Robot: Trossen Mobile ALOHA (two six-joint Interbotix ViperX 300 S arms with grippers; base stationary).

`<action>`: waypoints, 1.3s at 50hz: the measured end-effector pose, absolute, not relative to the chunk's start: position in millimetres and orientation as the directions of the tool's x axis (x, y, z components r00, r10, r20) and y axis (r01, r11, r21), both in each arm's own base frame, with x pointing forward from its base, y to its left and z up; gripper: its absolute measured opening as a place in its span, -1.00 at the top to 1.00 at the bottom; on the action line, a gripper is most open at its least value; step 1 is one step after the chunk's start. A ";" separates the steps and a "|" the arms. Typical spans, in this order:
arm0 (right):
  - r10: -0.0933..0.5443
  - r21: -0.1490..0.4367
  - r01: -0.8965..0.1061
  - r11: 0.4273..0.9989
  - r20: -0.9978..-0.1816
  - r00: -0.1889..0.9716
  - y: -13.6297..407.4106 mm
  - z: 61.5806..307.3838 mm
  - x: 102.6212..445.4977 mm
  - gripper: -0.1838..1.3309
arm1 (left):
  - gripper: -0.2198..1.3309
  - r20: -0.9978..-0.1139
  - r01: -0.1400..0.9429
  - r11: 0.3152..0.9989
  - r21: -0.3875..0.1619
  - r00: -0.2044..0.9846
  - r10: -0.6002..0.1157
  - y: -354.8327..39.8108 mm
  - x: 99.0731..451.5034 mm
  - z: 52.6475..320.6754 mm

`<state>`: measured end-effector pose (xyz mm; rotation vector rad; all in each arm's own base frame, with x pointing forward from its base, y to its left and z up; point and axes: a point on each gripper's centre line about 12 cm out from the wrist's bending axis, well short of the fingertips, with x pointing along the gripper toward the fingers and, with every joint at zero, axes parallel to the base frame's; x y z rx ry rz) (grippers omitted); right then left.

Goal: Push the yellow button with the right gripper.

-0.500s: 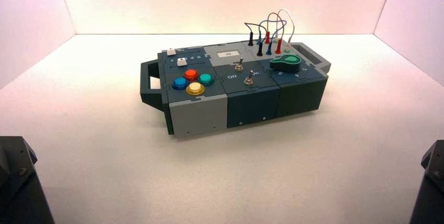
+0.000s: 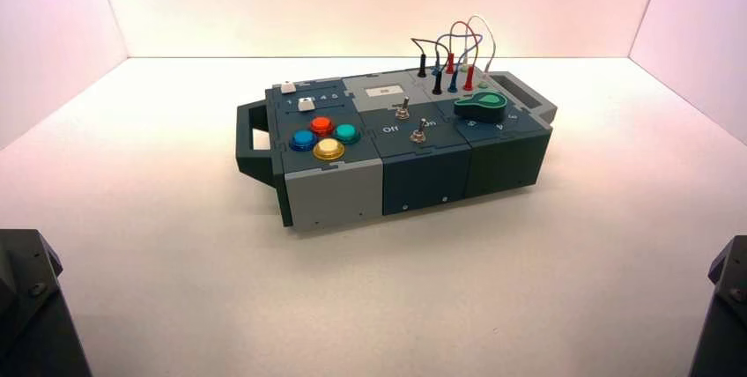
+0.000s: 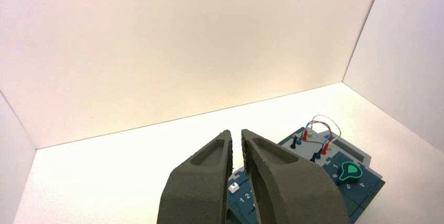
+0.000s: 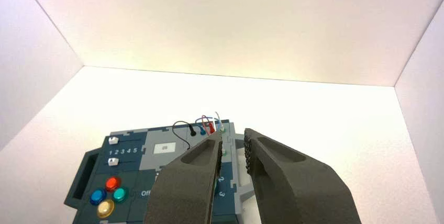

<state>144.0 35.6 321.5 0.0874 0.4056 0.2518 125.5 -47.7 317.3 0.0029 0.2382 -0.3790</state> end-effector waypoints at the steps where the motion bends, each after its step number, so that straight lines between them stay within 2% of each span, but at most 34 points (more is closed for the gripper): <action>1: 0.260 0.132 -0.226 0.965 -0.375 0.890 35.7 323.3 143.8 0.06 | 0.44 -0.231 0.367 0.929 -0.042 0.901 -0.366 -47.7 125.5 317.3; 4: 0.272 0.131 -0.240 0.962 -0.368 0.889 37.6 326.8 143.4 0.10 | 0.44 -0.231 0.367 0.929 -0.042 0.901 -0.366 -47.7 125.5 317.3; 10: 0.322 0.130 -0.295 0.947 -0.365 0.873 46.3 333.1 144.4 0.41 | 0.44 -0.231 0.367 0.929 -0.040 0.901 -0.366 -47.7 125.5 317.3; 17: 0.382 0.134 -0.359 0.923 -0.404 0.831 60.6 331.4 153.6 0.58 | 0.44 -0.229 0.367 0.929 -0.041 0.902 -0.366 -47.6 125.5 317.9; 26: 0.422 0.146 -0.399 0.905 -0.427 0.800 74.0 327.2 165.2 0.75 | 0.44 -0.229 0.368 0.929 -0.041 0.901 -0.368 -47.8 125.4 317.9; 35: 0.478 0.166 -0.453 0.876 -0.428 0.767 93.0 327.6 174.7 0.75 | 0.44 -0.229 0.367 0.929 -0.041 0.902 -0.366 -47.6 125.5 317.9; 46: 0.553 0.198 -0.537 0.820 -0.517 0.653 133.8 309.5 189.8 0.77 | 0.44 -0.217 0.369 0.927 -0.062 0.902 -0.374 -48.1 123.3 319.1; 52: 0.580 0.205 -0.572 0.794 -0.536 0.614 150.3 300.1 190.5 0.79 | 0.44 -0.212 0.370 0.927 -0.063 0.902 -0.375 -48.0 122.4 319.8; 59: 0.606 0.207 -0.611 0.764 -0.555 0.570 169.2 289.3 190.0 0.95 | 0.44 -0.213 0.370 0.926 -0.069 0.902 -0.376 -48.0 122.0 318.4; 65: 0.615 0.208 -0.635 0.744 -0.583 0.530 180.6 277.9 187.4 0.95 | 0.44 -0.206 0.369 0.927 -0.068 0.904 -0.375 -47.5 120.6 317.2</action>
